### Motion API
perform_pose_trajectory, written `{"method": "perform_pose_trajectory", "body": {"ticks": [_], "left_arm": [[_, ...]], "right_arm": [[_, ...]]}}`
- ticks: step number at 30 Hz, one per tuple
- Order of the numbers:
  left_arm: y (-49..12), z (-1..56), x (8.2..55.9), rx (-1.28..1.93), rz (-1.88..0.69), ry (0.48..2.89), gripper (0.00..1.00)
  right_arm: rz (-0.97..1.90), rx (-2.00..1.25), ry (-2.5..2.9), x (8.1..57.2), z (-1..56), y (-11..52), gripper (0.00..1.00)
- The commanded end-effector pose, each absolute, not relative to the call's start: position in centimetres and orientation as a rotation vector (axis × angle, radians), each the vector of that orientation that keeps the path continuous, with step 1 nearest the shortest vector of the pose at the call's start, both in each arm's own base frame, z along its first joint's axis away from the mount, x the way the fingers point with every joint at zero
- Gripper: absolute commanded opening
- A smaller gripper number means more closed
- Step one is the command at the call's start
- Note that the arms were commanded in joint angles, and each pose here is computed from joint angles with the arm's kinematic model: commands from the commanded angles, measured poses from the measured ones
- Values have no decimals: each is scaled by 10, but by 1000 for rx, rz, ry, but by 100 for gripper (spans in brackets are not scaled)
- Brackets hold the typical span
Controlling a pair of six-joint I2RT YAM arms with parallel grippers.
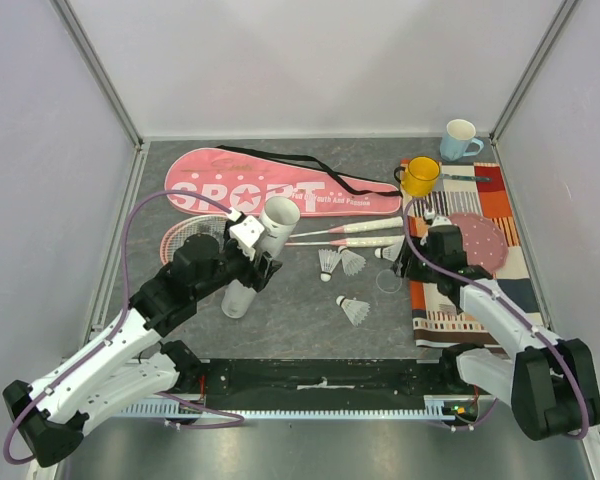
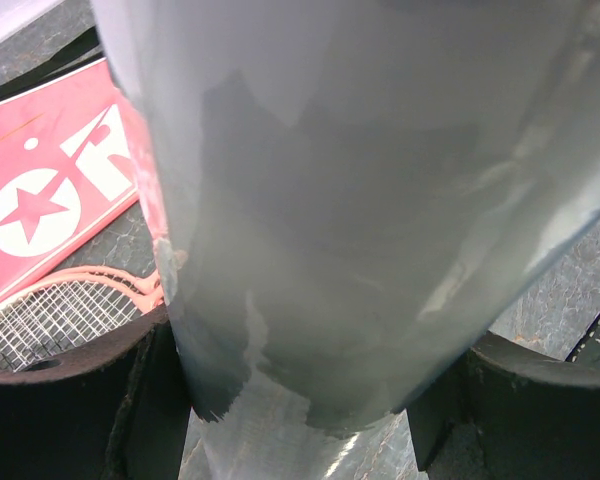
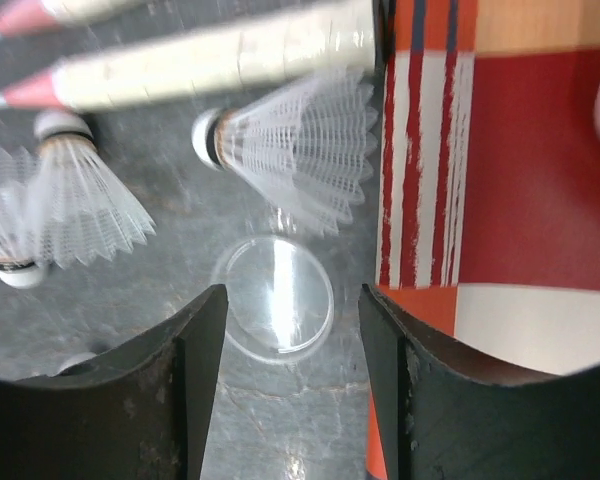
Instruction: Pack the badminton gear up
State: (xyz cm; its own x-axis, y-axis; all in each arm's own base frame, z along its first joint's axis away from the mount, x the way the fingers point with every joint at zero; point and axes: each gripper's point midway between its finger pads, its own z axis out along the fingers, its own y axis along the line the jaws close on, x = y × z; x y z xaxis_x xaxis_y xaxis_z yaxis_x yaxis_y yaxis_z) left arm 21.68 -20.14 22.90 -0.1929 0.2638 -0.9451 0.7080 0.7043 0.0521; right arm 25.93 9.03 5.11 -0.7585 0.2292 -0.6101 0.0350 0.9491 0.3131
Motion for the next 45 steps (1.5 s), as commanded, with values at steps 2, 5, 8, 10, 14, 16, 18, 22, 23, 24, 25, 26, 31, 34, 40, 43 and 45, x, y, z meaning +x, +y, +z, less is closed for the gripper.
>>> {"method": "perform_pose_trajectory", "body": {"ticks": [2, 5, 8, 10, 14, 16, 18, 22, 23, 24, 25, 26, 31, 34, 40, 43, 45], "left_arm": [[-205, 240, 219, 779, -491, 1723, 20], [-205, 240, 219, 783, -492, 1723, 20], [-206, 240, 218, 782, -496, 1725, 20], [-206, 239, 219, 784, -497, 1729, 20], [-208, 238, 218, 791, -505, 1728, 20], [-209, 236, 219, 799, -504, 1735, 21], [-210, 235, 219, 803, -506, 1737, 21], [-210, 234, 219, 801, -505, 1740, 21], [-210, 234, 220, 801, -505, 1741, 22], [-210, 234, 219, 802, -505, 1741, 22], [-210, 234, 219, 803, -503, 1741, 22], [-210, 235, 219, 801, -505, 1739, 22], [-210, 235, 219, 802, -506, 1739, 22], [-209, 235, 219, 801, -503, 1741, 22], [-211, 233, 220, 804, -503, 1746, 22], [-212, 228, 221, 815, -503, 1757, 22], [-214, 228, 221, 822, -508, 1758, 22]], "right_arm": [[575, 129, 2260, 306, 103, 97, 63], [668, 134, 2235, 320, 105, 94, 62], [723, 153, 2273, 328, 91, 94, 56], [747, 181, 2292, 328, 82, 96, 55], [802, 164, 2263, 332, 80, 103, 50], [794, 179, 2264, 332, 77, 102, 48], [782, 181, 2264, 332, 74, 100, 42], [759, 199, 2270, 333, 69, 97, 38], [760, 202, 2272, 333, 68, 97, 37], [760, 205, 2275, 333, 66, 97, 37], [761, 210, 2277, 332, 65, 97, 37], [761, 213, 2279, 333, 64, 97, 36], [777, 219, 2286, 332, 61, 99, 28], [774, 206, 2264, 332, 69, 99, 17], [724, 171, 2191, 332, 124, 94, 0], [606, 69, 2113, 328, 177, 93, 0], [567, -52, 2027, 324, 226, 105, 0]]}}
